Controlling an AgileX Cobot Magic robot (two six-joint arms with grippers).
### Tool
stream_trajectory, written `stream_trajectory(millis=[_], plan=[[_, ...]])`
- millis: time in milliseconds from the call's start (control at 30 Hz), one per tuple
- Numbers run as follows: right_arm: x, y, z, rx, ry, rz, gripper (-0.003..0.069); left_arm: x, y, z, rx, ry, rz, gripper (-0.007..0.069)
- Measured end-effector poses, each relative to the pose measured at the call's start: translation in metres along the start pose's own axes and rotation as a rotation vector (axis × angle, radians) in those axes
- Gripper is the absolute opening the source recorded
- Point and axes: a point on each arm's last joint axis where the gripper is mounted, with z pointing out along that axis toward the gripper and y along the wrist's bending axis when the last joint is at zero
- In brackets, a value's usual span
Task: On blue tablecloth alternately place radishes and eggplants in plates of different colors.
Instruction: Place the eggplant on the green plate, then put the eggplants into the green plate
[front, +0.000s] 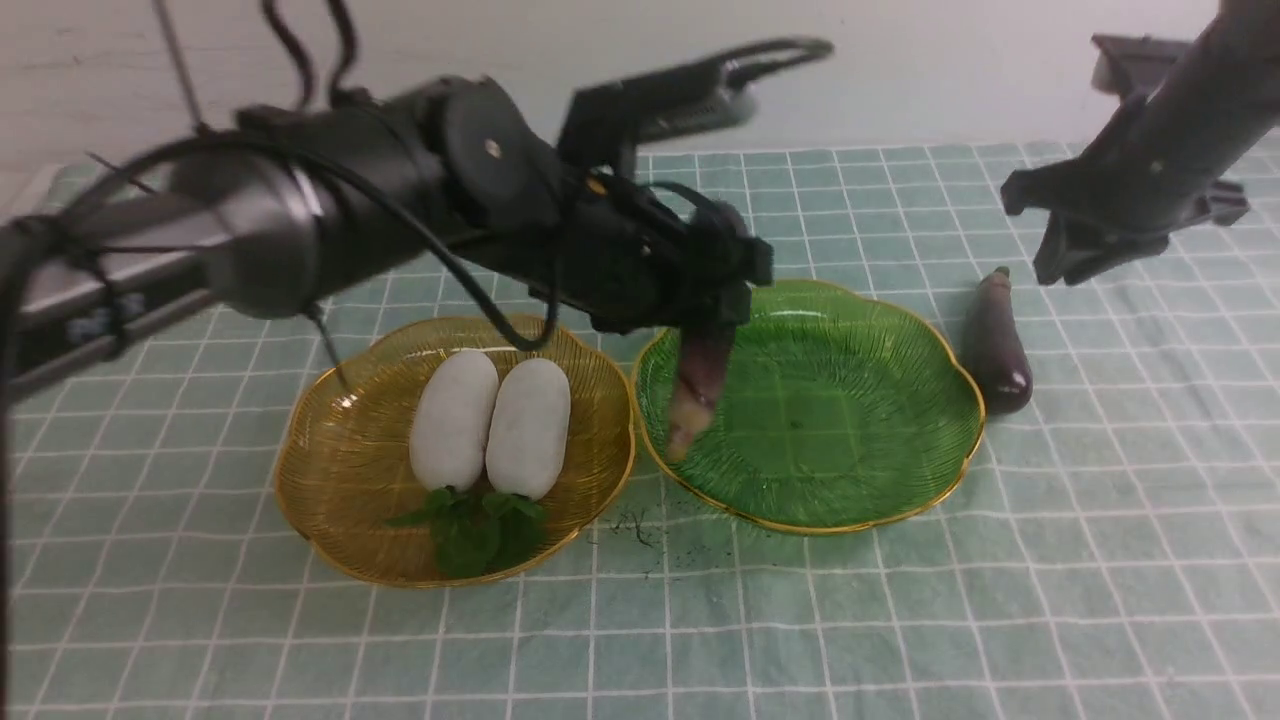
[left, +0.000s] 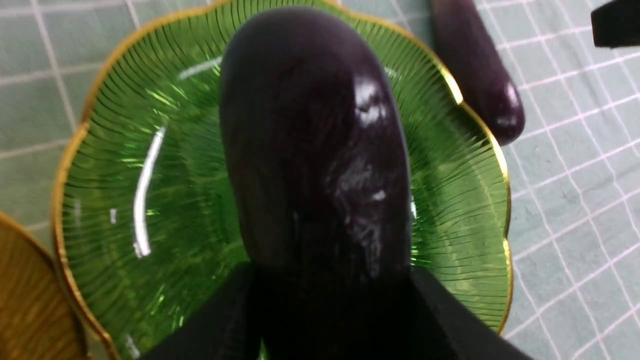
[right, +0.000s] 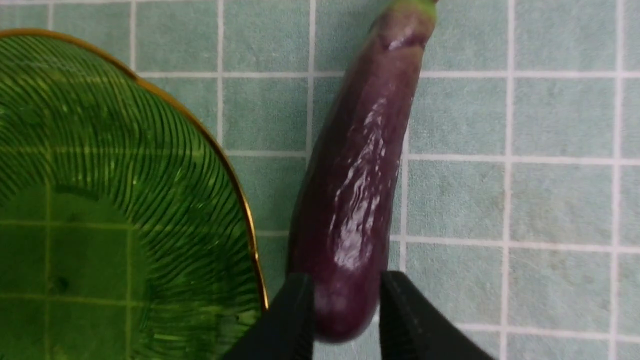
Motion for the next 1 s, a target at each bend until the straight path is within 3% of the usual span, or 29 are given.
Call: stream_trajectory(millis=[200, 300, 500, 567, 633, 667, 700, 767, 900, 1000], plan=[[-0.005, -0.005, 0.036, -0.003, -0.04, 0.021, 0.0454, 0.006, 0.009, 0.035, 0.003, 0.045, -0.052, 0.0312], [-0.005, -0.007, 0.05, 0.0, -0.044, 0.026, 0.053, 0.005, 0.01, 0.041, 0.005, 0.048, -0.061, 0.0373], [0.0, -0.011, 0.077, 0.002, -0.009, 0.036, 0.0556, 0.007, 0.011, 0.044, 0.004, 0.054, -0.066, 0.0554], [0.002, -0.012, 0.084, 0.002, 0.009, 0.042, 0.0529, 0.006, 0.011, 0.044, 0.006, 0.053, -0.064, 0.0595], [0.004, -0.012, 0.087, 0.006, 0.026, 0.04, 0.0454, 0.004, 0.009, 0.042, 0.012, 0.058, -0.062, 0.0601], [0.005, -0.013, 0.086, 0.02, 0.041, 0.03, 0.0358, 0.001, 0.008, 0.039, 0.022, 0.086, -0.061, 0.0575], [0.004, -0.014, 0.081, 0.036, 0.045, 0.019, 0.0349, -0.002, 0.009, 0.036, 0.026, 0.1, -0.063, 0.0554], [0.0, -0.016, 0.062, 0.064, 0.04, 0.018, 0.036, -0.008, 0.012, 0.027, 0.031, 0.138, -0.059, 0.0441], [-0.01, -0.012, -0.011, 0.055, -0.047, 0.04, 0.0359, -0.031, 0.021, -0.014, 0.013, 0.152, -0.02, 0.009], [-0.009, 0.004, -0.065, -0.016, -0.114, 0.05, 0.0359, -0.044, 0.023, -0.05, -0.012, 0.114, 0.011, 0.0015]])
